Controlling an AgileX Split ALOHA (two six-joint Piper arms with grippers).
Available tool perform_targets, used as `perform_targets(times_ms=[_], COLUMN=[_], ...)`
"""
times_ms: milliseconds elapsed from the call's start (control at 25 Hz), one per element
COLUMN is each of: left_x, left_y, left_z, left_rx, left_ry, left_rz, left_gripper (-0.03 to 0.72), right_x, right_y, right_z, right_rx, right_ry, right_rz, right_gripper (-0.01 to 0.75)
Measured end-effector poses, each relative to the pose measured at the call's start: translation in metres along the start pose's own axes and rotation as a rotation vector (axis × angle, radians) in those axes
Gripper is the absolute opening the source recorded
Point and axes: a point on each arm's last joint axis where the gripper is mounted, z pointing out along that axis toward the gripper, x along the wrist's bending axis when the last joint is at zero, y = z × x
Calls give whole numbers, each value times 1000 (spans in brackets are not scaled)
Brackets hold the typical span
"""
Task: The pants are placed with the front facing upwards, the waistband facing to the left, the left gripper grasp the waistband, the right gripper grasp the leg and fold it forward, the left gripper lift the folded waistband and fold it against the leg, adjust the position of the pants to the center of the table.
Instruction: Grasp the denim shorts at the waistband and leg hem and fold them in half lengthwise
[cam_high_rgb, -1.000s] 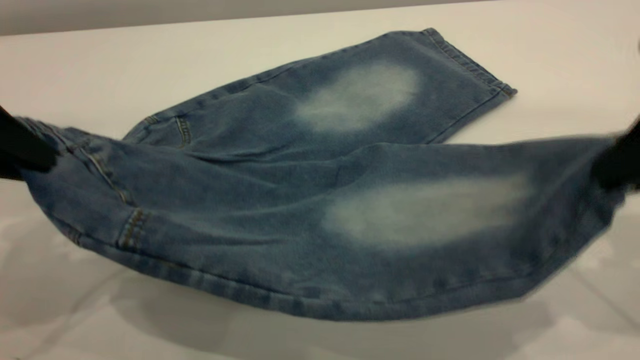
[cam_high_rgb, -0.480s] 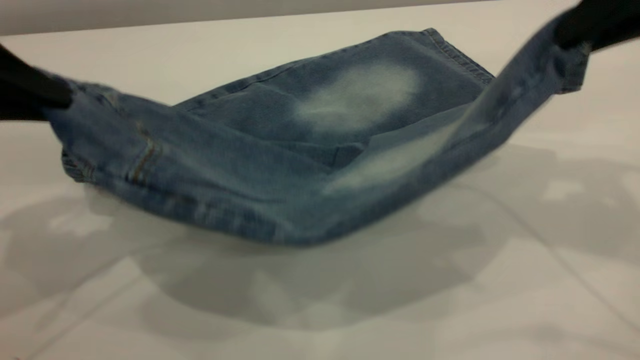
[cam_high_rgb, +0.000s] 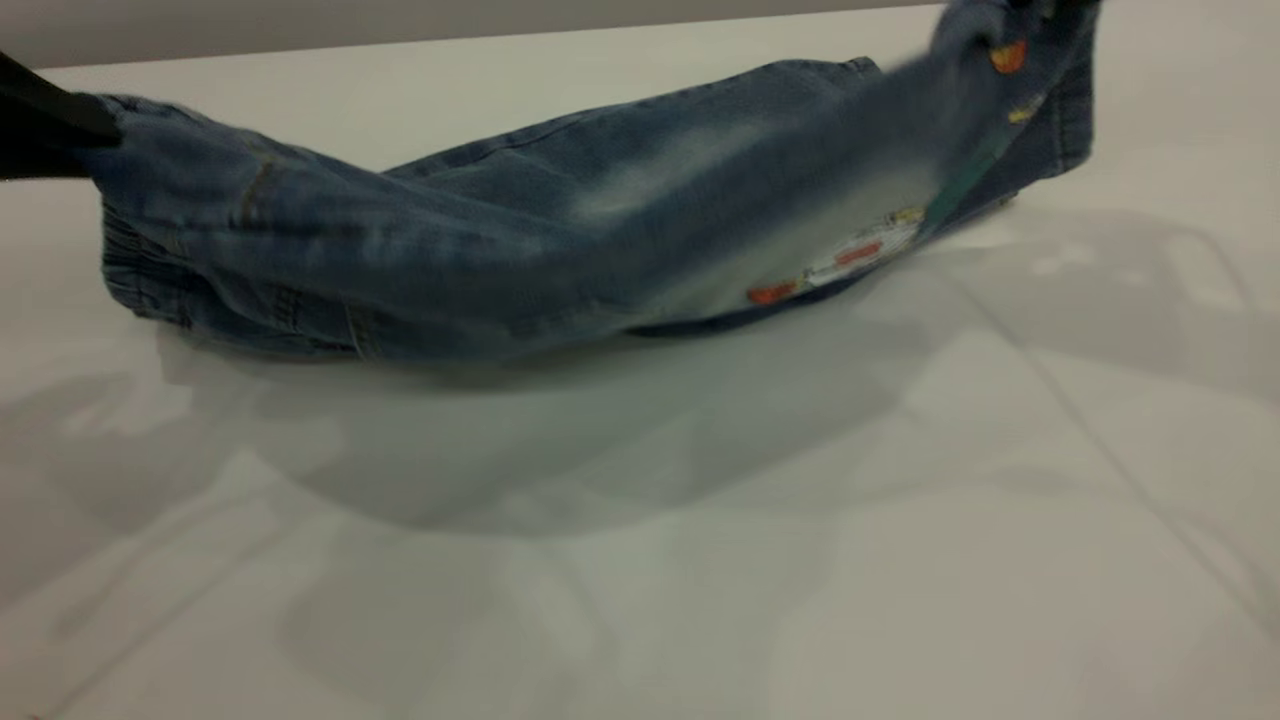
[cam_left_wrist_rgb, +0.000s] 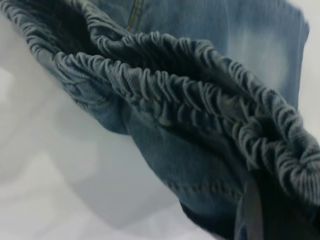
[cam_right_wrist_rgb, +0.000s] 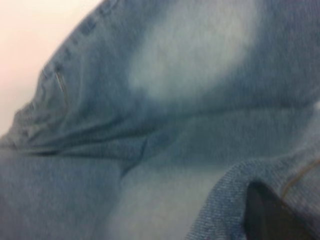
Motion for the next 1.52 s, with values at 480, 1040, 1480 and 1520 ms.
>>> perform_targets(times_ms=[480, 1040, 1480, 1520], left_x=[2, 14, 34, 35], left_y=[18, 31, 30, 30], left_z=[-2, -1, 19, 19], left_rx=[-207, -344, -288, -287], left_ry=[0, 83, 159, 164], left_rz=[-172, -249, -300, -302], left_gripper=[87, 87, 87, 87], right_x=[0, -21, -32, -33], right_y=[55, 56, 53, 54], right_z=[33, 65, 82, 84], right_rx=[-48, -19, -5, -3], right_ry=[35, 10, 7, 10], right_rz=[9, 51, 64, 59], right_gripper=[25, 25, 25, 25])
